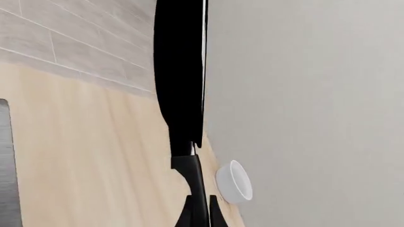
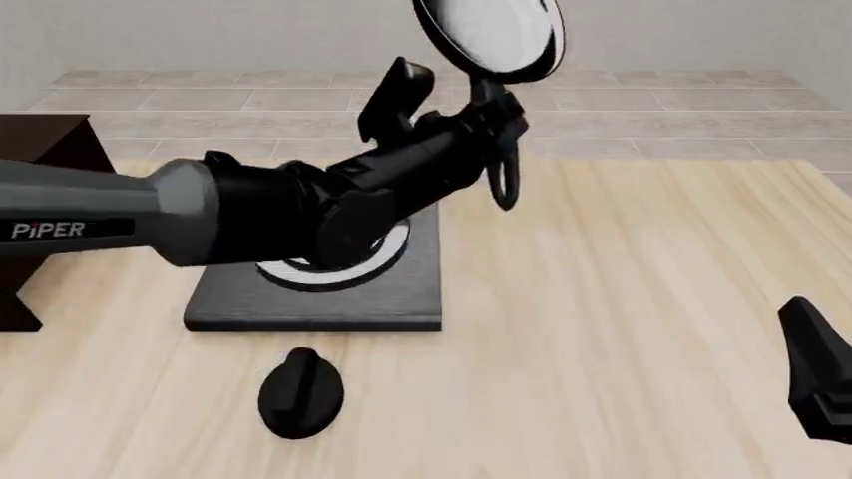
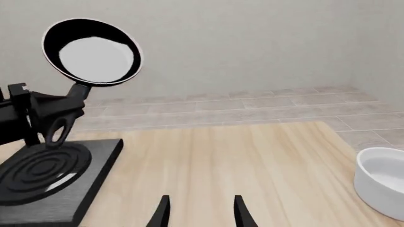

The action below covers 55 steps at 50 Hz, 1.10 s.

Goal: Put the frying pan on top of the cabinet.

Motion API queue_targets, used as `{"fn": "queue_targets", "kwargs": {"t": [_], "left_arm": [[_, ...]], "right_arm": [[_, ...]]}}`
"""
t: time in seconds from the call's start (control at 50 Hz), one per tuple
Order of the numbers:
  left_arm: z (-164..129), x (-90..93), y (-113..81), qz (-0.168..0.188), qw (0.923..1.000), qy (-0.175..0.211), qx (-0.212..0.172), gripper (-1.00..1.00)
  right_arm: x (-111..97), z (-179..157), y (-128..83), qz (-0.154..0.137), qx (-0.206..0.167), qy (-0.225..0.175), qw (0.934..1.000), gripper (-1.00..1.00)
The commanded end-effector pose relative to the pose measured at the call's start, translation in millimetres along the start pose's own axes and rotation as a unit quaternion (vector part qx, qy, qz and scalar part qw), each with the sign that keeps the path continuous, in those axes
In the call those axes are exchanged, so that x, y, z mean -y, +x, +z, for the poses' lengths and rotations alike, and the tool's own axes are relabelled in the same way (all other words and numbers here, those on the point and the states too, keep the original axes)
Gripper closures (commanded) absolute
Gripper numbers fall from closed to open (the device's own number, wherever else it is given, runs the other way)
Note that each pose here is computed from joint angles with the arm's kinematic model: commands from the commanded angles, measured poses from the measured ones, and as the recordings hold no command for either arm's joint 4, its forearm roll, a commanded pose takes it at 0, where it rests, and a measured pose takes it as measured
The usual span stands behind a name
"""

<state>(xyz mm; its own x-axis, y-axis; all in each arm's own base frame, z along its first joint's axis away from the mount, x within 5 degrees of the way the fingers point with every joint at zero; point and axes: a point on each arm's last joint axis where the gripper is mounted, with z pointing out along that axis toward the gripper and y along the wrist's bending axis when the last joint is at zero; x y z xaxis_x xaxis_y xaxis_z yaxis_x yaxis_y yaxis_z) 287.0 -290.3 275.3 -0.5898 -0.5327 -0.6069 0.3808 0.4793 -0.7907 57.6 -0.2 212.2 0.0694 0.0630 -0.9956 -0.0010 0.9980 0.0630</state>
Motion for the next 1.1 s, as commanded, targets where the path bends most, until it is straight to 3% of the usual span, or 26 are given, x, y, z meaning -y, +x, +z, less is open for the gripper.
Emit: {"fn": "queue_targets", "kwargs": {"t": [0.02,0.06,0.1,0.3,0.34,0.46,0.7,0.78,1.1], "left_arm": [[-54,13.9,-64.1,0.016,0.9963,0.022,0.081,1.0],[-62,8.6,-75.0,0.005,0.9952,0.014,0.097,1.0],[-79,6.1,-96.9,0.018,0.9917,0.003,0.127,1.0],[-128,10.7,-122.9,-0.016,0.9831,0.008,0.182,1.0],[-134,2.4,-125.3,-0.036,0.9809,0.0,0.191,1.0],[-158,-8.9,-137.6,-0.05,0.9715,-0.011,0.232,1.0],[-193,-27.9,-148.6,-0.073,0.955,-0.034,0.286,1.0],[-212,-31.9,-153.2,-0.075,0.9464,-0.046,0.311,1.0],[-244,-52.9,-152.5,-0.106,0.924,-0.076,0.36,1.0]], "right_arm": [[0,-1,1,-0.002,0.0,-0.001,1.0,-1.0],[0,-1,0,0.0,0.0,-0.001,1.0,-1.0],[0,-1,0,0.0,0.0,-0.001,1.0,-1.0],[0,-1,0,0.0,0.0,-0.004,1.0,-1.0],[0,-1,0,0.0,0.001,-0.003,1.0,-1.0],[0,-1,0,0.001,0.001,-0.003,1.0,-1.0],[0,-1,0,0.001,0.002,-0.003,1.0,-1.0],[0,-1,0,0.001,0.002,-0.004,1.0,-1.0],[-1,-1,0,-0.004,0.001,-0.006,1.0,-1.0]]}}
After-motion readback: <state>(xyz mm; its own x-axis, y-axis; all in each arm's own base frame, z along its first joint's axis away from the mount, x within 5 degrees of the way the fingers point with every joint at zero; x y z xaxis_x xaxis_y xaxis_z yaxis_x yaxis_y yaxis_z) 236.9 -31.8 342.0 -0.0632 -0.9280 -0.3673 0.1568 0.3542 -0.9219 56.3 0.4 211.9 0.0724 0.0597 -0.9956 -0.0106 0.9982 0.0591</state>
